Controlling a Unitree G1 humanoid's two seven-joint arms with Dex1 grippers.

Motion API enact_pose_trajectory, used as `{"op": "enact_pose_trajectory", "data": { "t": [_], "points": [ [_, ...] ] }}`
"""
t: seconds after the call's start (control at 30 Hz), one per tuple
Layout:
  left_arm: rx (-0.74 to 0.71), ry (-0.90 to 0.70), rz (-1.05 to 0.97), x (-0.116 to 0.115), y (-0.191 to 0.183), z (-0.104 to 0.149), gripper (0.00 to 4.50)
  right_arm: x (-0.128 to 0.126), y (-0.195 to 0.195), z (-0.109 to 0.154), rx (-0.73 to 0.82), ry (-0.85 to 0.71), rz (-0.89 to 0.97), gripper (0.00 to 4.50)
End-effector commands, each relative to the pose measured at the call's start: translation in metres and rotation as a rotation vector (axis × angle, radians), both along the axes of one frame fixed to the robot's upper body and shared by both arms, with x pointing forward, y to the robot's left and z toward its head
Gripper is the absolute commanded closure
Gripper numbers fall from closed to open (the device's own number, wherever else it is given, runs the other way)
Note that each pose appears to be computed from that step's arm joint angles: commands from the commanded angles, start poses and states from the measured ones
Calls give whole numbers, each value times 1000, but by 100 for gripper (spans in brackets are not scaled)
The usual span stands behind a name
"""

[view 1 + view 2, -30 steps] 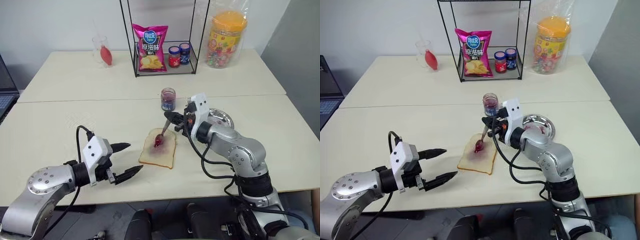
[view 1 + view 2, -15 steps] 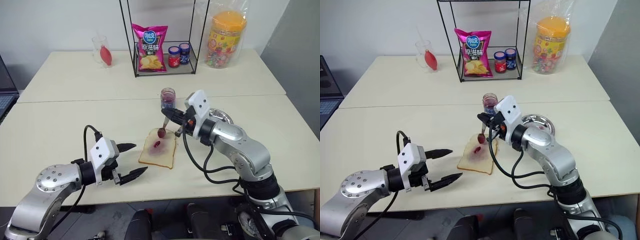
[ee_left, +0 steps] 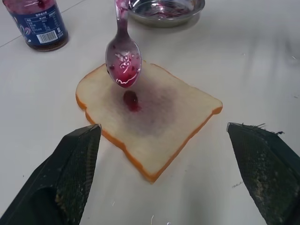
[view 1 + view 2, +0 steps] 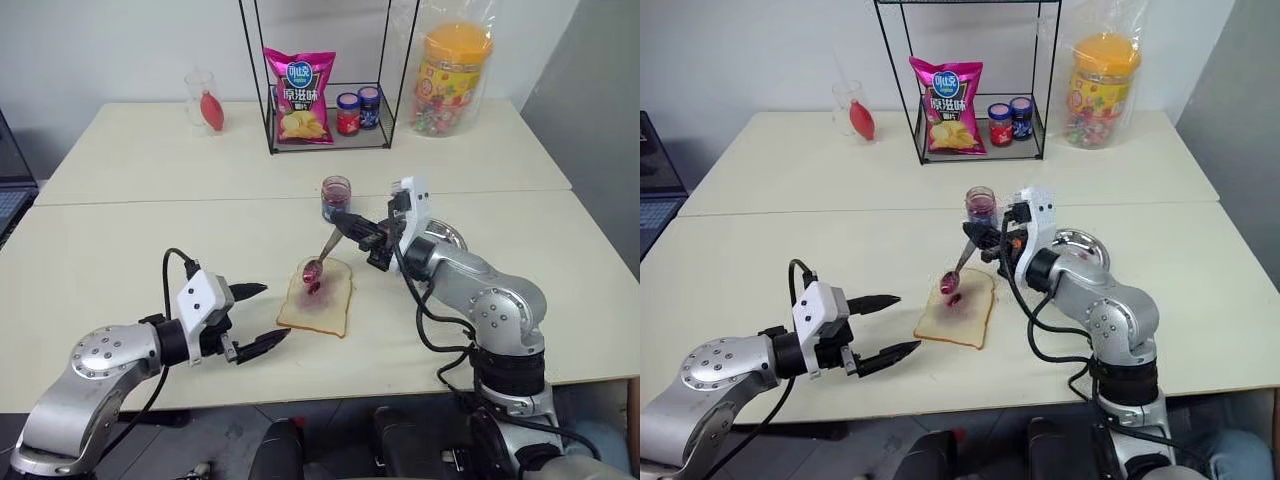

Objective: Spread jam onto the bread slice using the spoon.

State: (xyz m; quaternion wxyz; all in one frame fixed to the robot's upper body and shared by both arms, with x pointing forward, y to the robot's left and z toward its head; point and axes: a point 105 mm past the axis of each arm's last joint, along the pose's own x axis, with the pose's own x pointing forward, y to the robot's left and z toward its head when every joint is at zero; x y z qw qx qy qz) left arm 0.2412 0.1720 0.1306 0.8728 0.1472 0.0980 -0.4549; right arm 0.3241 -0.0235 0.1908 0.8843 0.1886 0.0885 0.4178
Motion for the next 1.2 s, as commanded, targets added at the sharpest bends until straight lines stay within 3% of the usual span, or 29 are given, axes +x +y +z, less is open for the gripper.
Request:
{"op": "enact_pose_trajectory", "data": {
  "t": [0.03, 0.17, 0.57, 0.97, 1.2],
  "points": [
    [8, -45, 10, 1, 7, 12, 0, 1, -2, -2, 59, 50, -10, 448],
    [11, -48, 12, 3, 8, 14, 0, 2, 0, -13, 39, 75, 1, 448],
    [25, -54, -13, 3, 2, 14, 0, 8, -3, -20, -178, -126, -23, 448],
    [14, -58, -32, 4, -4, 13, 0, 43, -46, -21, 1, 95, -173, 448],
    [14, -55, -14, 3, 2, 14, 0, 15, -25, 6, 235, 209, 31, 448]
  ]
}}
